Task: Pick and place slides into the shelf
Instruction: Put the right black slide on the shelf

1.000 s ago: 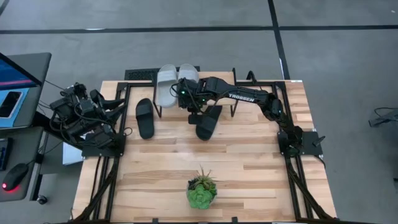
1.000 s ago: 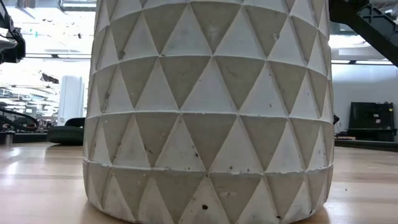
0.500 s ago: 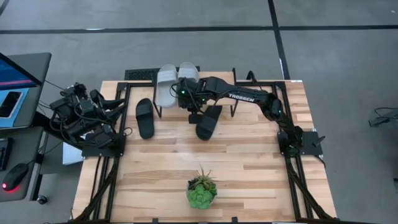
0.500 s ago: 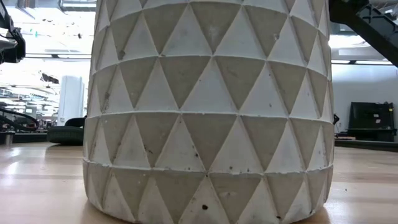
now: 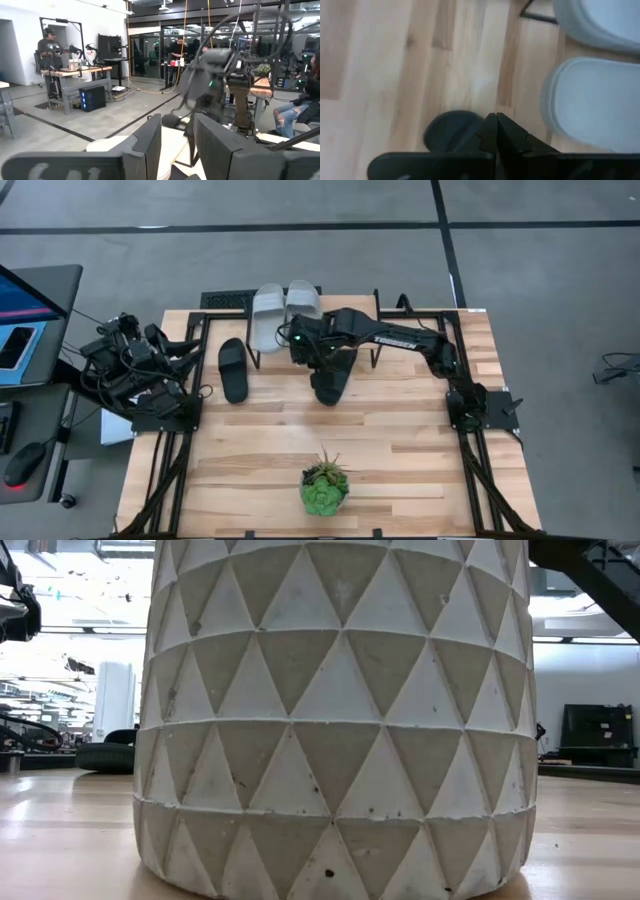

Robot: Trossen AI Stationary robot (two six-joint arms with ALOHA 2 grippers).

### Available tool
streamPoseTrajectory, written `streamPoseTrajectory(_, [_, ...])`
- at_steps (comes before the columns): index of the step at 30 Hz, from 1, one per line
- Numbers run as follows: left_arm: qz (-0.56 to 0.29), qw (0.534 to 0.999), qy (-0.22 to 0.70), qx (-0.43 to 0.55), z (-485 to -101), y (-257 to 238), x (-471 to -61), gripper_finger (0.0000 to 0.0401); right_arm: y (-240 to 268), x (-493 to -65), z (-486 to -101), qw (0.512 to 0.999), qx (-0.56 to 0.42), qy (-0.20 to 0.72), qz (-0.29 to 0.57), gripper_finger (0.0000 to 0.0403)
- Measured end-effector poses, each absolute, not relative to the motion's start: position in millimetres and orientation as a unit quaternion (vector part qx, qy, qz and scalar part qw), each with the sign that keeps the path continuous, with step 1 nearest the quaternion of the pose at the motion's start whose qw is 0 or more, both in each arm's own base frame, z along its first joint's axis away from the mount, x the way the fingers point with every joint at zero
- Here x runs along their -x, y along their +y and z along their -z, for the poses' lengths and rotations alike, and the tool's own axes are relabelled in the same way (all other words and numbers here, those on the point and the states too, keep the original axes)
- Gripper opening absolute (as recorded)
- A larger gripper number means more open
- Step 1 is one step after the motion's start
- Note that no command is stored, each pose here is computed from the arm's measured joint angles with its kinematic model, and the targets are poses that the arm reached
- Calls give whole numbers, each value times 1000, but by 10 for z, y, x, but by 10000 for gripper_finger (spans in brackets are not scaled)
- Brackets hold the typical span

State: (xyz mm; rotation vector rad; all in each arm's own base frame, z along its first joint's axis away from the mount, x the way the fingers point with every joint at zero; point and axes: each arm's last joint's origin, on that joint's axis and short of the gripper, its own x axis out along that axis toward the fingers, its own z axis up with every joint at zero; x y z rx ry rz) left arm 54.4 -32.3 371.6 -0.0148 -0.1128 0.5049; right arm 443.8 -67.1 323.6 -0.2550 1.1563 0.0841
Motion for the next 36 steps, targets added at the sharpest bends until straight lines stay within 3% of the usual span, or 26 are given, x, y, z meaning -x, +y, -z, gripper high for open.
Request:
streamPoseTrajectory(13, [-249,967,-51,-7,-3706,-339,-554,103,-515,-3766,-4534,938,126,324,5,0])
streamPoseTrajectory(18, [-249,967,-51,-7,-3706,-339,-554,103,-496,-3542,-4785,954,122,274,-18,0])
streamPoseTrajectory(23, [-249,967,-51,-7,-3706,-338,-554,103,-518,-3409,-4767,952,109,286,-25,0])
streamPoseTrajectory(30, [-249,967,-51,-8,-3706,-338,-554,103,-489,-3186,-4418,939,59,338,-25,0])
streamPoseTrajectory(36, [-255,966,-49,-15,-3706,-332,-557,103,-390,-2889,-4056,961,5,275,-5,0])
